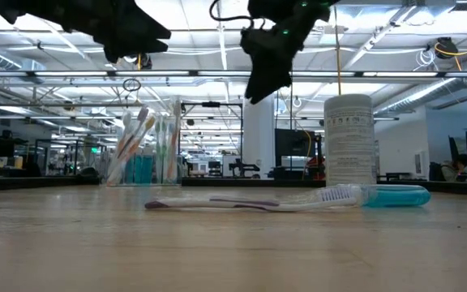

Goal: Pick & Place toothbrushing station
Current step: Put the purple toothbrush into the transparent organizer

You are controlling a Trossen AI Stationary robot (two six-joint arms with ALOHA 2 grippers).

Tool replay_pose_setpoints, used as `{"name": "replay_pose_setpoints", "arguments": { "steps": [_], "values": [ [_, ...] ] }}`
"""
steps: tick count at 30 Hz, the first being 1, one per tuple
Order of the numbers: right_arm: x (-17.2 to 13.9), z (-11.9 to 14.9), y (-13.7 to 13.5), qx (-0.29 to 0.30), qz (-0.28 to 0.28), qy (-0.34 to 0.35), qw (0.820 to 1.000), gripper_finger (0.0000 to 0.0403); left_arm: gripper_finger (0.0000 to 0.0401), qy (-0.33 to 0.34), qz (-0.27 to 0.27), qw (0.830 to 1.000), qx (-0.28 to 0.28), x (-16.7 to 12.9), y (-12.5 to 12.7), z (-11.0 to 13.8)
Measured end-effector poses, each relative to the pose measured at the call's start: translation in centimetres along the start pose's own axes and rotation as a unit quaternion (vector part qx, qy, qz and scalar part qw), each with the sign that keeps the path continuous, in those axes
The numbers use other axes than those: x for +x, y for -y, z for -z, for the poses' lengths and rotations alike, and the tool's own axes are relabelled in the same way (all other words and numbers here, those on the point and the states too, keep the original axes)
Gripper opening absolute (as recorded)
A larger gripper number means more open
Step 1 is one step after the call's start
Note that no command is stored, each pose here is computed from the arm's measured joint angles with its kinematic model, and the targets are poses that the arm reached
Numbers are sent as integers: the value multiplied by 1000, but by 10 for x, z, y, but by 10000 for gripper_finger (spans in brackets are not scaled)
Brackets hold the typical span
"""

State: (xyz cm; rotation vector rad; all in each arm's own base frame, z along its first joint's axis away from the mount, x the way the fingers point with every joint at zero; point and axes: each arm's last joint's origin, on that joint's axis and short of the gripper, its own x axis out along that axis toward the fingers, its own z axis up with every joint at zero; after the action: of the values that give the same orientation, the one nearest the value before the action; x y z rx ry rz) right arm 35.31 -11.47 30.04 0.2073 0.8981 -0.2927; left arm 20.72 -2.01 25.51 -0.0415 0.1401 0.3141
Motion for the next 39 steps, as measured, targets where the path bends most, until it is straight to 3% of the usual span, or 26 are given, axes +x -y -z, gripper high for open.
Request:
{"name": "replay_pose_setpoints", "arguments": {
  "steps": [9,15,19,25,31,35,39],
  "values": [
    [-7,94,-37,-27,-43,-12,999,183,202,-22,24,999,-1,17,11,14],
    [-4,169,-41,9,-62,-20,998,183,202,-70,135,987,-50,43,28,25],
    [2,202,-37,13,-76,20,997,183,202,-96,147,983,-47,73,44,17],
    [-5,208,-34,37,-99,107,989,183,202,-150,154,976,-17,124,73,18],
    [-19,200,-35,39,-113,162,980,183,202,-185,216,959,1,167,115,30],
    [-22,197,-35,39,-117,179,976,183,202,-240,254,936,35,187,141,49],
    [-22,195,-35,39,-119,187,974,183,202,-310,256,912,75,194,155,68]
  ]
}}
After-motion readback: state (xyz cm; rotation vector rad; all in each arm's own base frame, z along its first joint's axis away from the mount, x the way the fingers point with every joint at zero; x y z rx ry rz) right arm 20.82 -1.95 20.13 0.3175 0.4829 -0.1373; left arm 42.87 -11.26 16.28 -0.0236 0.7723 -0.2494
